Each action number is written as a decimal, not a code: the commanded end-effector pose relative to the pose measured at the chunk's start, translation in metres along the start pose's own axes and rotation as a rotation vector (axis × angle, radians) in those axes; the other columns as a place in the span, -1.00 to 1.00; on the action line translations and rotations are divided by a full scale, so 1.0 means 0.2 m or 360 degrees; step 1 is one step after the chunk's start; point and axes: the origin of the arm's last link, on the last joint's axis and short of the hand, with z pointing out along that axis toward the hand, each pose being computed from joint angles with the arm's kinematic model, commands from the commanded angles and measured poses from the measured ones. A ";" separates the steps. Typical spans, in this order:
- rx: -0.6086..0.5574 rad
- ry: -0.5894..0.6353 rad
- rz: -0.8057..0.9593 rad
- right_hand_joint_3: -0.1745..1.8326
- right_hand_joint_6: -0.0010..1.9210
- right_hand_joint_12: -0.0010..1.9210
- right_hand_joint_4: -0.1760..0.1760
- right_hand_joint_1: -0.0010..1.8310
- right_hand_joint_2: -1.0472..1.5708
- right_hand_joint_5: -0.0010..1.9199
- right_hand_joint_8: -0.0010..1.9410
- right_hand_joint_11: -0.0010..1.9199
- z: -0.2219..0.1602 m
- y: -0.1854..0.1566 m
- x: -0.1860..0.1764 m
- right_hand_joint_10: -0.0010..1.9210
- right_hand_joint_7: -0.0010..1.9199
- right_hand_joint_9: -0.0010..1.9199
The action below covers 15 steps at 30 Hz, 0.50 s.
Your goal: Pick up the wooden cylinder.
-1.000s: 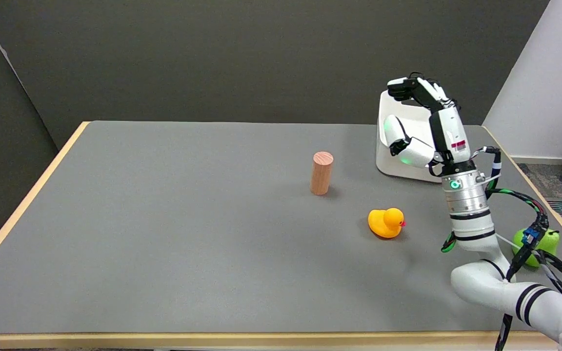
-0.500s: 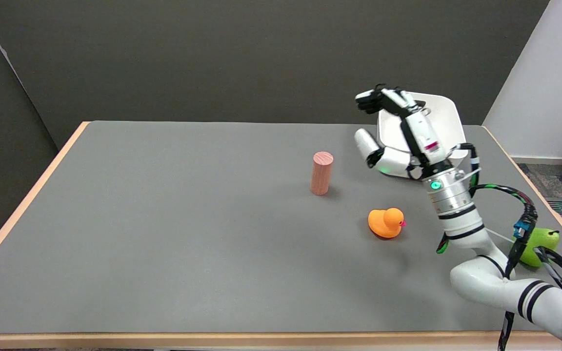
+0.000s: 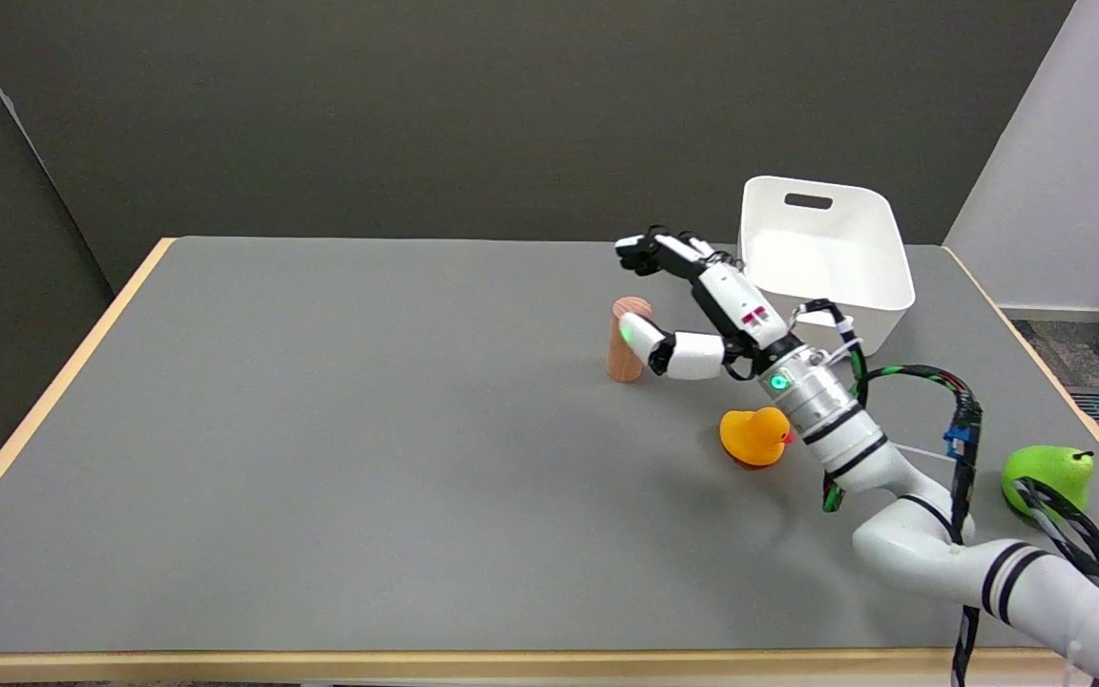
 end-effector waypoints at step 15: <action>-0.0240 -0.0267 -0.0103 0.11 -0.39 0.22 -0.36 -0.48 0.30 -0.69 -0.44 -0.93 0.11 0.20 -0.08 -0.08 -0.56 -0.66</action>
